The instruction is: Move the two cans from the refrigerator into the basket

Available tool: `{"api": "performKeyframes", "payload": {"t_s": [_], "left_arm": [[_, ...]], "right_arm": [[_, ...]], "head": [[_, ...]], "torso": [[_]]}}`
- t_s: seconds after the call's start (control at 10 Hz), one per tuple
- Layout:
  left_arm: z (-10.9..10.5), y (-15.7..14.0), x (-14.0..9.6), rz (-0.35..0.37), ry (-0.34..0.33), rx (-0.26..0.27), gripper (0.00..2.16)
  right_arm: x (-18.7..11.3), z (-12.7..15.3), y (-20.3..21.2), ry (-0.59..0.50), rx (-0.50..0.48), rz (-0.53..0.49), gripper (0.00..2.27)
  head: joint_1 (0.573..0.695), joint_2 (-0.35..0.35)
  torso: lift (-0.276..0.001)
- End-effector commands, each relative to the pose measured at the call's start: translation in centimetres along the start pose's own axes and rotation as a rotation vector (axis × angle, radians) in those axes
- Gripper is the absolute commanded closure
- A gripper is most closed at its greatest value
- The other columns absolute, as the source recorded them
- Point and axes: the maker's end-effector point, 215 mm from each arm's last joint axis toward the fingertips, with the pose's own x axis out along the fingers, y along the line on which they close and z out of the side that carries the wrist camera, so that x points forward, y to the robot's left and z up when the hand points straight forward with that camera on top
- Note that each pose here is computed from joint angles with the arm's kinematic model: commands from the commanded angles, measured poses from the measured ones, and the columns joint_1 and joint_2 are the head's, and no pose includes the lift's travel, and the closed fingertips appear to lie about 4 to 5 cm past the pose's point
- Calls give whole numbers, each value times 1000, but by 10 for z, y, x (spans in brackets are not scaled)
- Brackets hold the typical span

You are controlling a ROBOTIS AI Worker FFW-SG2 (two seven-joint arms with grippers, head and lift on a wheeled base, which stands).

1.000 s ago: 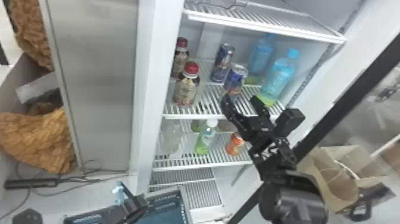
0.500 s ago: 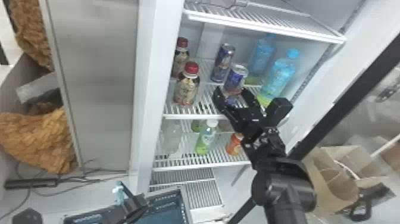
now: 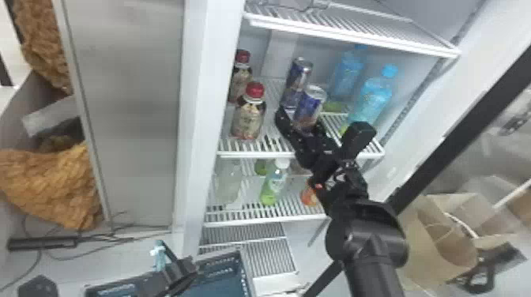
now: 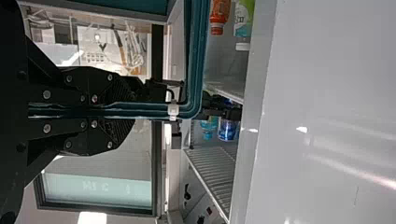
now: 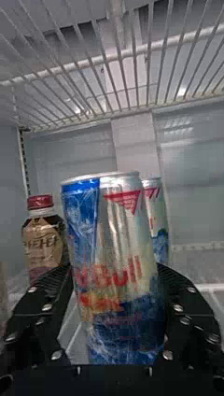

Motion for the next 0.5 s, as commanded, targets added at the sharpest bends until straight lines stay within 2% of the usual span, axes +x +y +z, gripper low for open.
{"api": "performKeyframes", "payload": {"t_s": [0.0,0.4], "left_arm": [[-1,0,0,0,0,-3,1191],[0,1,-1,1,-2,-1,1191]], "right_arm": [[-6,-8,0,11,19,0,1277],[-34,20,-2,-31,-11,-25,1280]], "head": [[695,-332],[695,-344]], "torso": [[-31],[-31]]}}
